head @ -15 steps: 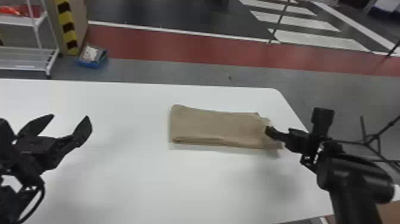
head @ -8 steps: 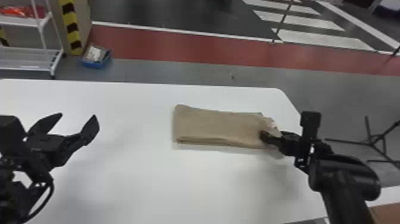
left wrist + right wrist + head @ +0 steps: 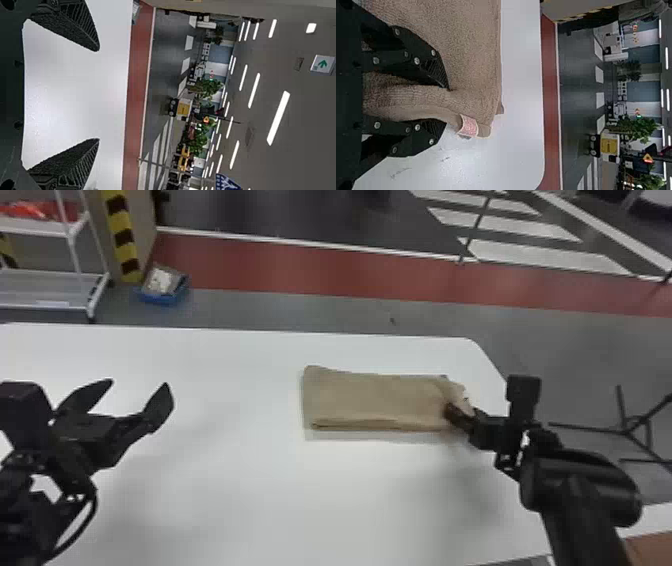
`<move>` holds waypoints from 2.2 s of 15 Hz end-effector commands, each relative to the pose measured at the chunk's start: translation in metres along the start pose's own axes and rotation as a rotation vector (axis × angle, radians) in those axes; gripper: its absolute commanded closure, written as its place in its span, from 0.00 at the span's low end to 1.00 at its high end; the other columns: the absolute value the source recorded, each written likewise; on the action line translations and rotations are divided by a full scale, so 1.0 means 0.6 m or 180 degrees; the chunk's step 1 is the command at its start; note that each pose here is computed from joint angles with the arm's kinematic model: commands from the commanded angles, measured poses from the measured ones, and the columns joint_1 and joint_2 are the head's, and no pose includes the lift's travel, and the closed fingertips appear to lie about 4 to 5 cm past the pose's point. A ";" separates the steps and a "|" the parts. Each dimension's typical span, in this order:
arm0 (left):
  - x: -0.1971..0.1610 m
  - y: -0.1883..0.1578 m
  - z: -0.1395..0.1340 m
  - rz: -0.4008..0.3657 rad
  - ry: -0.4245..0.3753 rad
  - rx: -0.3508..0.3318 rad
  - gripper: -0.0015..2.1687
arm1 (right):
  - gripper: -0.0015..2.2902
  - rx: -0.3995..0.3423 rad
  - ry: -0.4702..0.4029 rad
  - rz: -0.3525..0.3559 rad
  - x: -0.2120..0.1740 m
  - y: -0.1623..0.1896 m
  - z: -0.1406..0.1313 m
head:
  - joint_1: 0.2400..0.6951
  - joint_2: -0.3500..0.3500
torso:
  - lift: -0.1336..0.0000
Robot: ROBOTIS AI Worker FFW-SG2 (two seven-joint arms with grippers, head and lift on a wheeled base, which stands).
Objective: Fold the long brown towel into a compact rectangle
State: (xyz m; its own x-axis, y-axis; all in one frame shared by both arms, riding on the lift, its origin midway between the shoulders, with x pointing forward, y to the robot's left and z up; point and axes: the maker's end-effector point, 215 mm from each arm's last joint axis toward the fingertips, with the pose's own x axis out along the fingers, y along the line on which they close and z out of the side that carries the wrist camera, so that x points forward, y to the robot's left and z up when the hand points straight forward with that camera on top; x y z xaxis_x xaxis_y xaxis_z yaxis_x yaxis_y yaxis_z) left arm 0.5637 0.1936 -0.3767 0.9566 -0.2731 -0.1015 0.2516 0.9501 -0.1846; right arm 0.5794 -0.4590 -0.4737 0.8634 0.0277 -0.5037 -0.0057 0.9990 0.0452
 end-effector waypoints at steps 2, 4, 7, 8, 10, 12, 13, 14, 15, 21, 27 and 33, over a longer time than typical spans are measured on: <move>-0.001 0.000 -0.002 -0.0001 0.0007 0.0003 0.03 | 0.73 0.0169 0.0004 0.0000 -0.013 -0.009 -0.007 | 1.00 0.14 | 0.08; -0.001 0.000 0.000 -0.0002 0.0002 0.0005 0.03 | 0.73 0.0239 -0.0107 0.0000 -0.028 -0.017 0.015 | 1.00 0.14 | 0.08; 0.001 -0.007 0.000 -0.0023 0.0000 0.0001 0.03 | 0.74 0.0383 -0.0217 -0.0056 -0.063 -0.048 0.040 | 1.00 0.13 | 0.08; 0.001 -0.009 0.001 -0.0028 -0.0003 0.0003 0.03 | 0.74 0.0474 -0.0306 -0.0009 -0.076 -0.045 0.063 | 1.00 0.12 | 0.08; 0.001 -0.012 0.001 -0.0038 -0.0004 0.0009 0.03 | 0.74 0.0584 -0.0448 0.0041 -0.106 -0.045 0.096 | 1.00 0.09 | 0.08; 0.000 -0.011 0.001 -0.0029 -0.0004 0.0009 0.03 | 0.74 0.0593 -0.0593 0.0161 -0.126 -0.013 0.140 | 1.00 0.09 | 0.08; -0.001 -0.012 0.001 -0.0029 -0.0004 0.0009 0.03 | 0.74 0.0586 -0.0649 0.0249 -0.131 0.016 0.161 | 1.00 0.09 | 0.08; -0.002 -0.011 -0.001 -0.0028 0.0002 0.0013 0.03 | 0.73 0.0551 -0.0710 0.0344 -0.134 0.051 0.182 | 1.00 0.11 | 0.08; -0.002 -0.011 -0.002 -0.0027 0.0006 0.0011 0.03 | 0.73 0.0505 -0.0748 0.0409 -0.135 0.078 0.197 | 1.00 0.12 | 0.08; -0.005 -0.004 -0.004 -0.0010 0.0010 0.0019 0.03 | 0.73 -0.0012 -0.0415 0.0803 -0.093 0.286 0.173 | 1.00 0.28 | 0.08; -0.005 -0.002 -0.009 -0.0005 0.0024 0.0015 0.03 | 0.71 -0.0375 -0.0163 0.0857 -0.039 0.396 0.127 | 1.00 0.42 | 0.08; -0.005 -0.002 -0.010 -0.0009 0.0023 0.0010 0.03 | 0.02 -0.0359 -0.0235 0.1113 -0.044 0.442 0.112 | 1.00 0.48 | 0.08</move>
State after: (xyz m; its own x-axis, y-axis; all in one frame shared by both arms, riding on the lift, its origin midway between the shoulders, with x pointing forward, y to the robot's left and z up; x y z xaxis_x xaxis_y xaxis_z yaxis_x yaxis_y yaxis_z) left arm 0.5596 0.1929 -0.3821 0.9552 -0.2756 -0.1080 0.2536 0.9501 -0.1815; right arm 0.5885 -0.1984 -0.3979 0.8200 0.3515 -0.4517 -0.3524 0.9319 0.0854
